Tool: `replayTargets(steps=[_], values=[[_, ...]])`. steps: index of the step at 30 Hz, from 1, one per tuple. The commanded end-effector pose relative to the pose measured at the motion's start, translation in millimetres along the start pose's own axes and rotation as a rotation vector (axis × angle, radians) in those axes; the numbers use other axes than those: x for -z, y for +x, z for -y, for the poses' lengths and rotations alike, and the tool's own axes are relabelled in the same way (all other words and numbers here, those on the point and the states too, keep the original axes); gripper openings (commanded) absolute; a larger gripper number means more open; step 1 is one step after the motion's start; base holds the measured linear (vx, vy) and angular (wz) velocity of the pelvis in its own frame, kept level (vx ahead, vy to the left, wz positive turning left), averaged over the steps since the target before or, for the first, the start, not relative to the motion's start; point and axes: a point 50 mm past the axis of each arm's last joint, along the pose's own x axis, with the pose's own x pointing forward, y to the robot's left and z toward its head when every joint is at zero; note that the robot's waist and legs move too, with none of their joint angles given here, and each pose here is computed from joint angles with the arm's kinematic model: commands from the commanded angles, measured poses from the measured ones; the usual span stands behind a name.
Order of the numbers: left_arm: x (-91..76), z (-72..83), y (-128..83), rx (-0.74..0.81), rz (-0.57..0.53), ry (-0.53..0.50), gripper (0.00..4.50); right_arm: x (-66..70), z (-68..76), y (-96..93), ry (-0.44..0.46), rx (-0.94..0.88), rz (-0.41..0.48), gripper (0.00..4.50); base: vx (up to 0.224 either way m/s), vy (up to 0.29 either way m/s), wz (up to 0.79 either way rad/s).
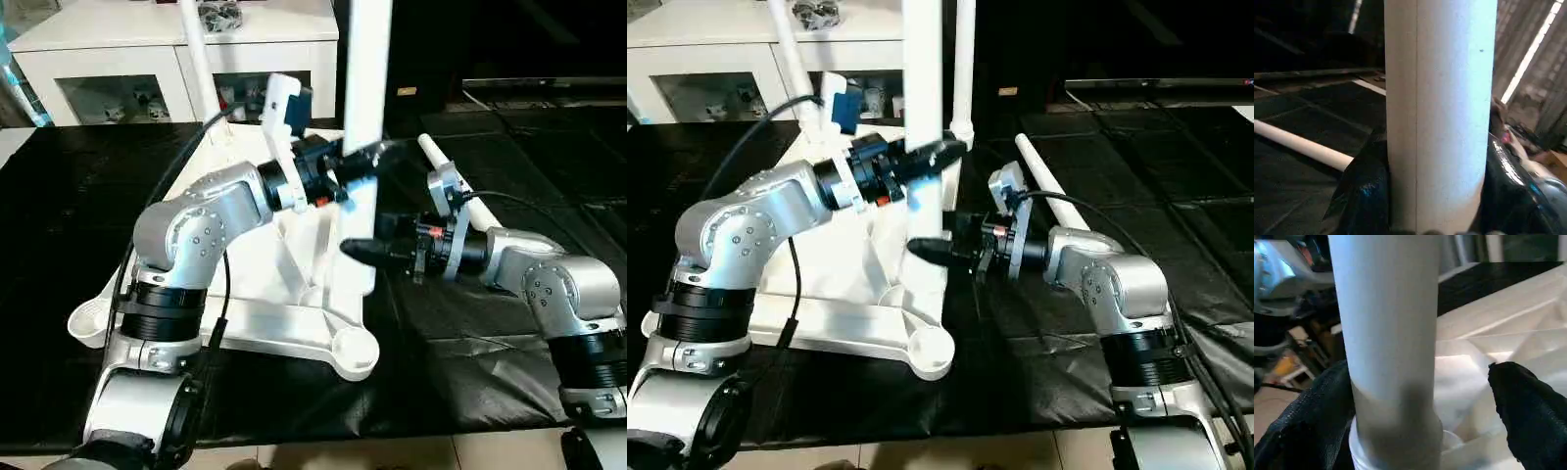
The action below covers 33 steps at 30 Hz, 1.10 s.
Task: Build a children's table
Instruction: Pick table leg
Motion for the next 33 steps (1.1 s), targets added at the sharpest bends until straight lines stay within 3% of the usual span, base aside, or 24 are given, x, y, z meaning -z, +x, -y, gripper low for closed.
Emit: replayTargets(steps=[1, 4, 26, 33], values=[[-3.3, 5.6, -0.4, 0.032, -0.007, 0.024, 1.86, -7.1, -2.0, 1.4, -0.012, -0.03, -0.006, 4.21, 0.0, 0.0, 0.0], [-2.1, 8.2, 1.0, 0.052, -0.021, 0.035, 1.86, -6.7, -2.3, 2.1, -0.002, -0.049, -0.01, 4.21, 0.0, 0.0, 0.0], [2.5, 15.6, 7.2, 0.11, -0.053, 0.046, 1.86, 4.1, -4.3, 6.7, 0.054, -0.109, -0.082, 2.21, 0.0, 0.0, 0.0], [1.7, 19.6, 8.6, 0.136, -0.051, 0.051, 1.86, 4.8, -4.2, 7.6, 0.048, -0.111, -0.058, 2.01, 0.0, 0.0, 0.0]])
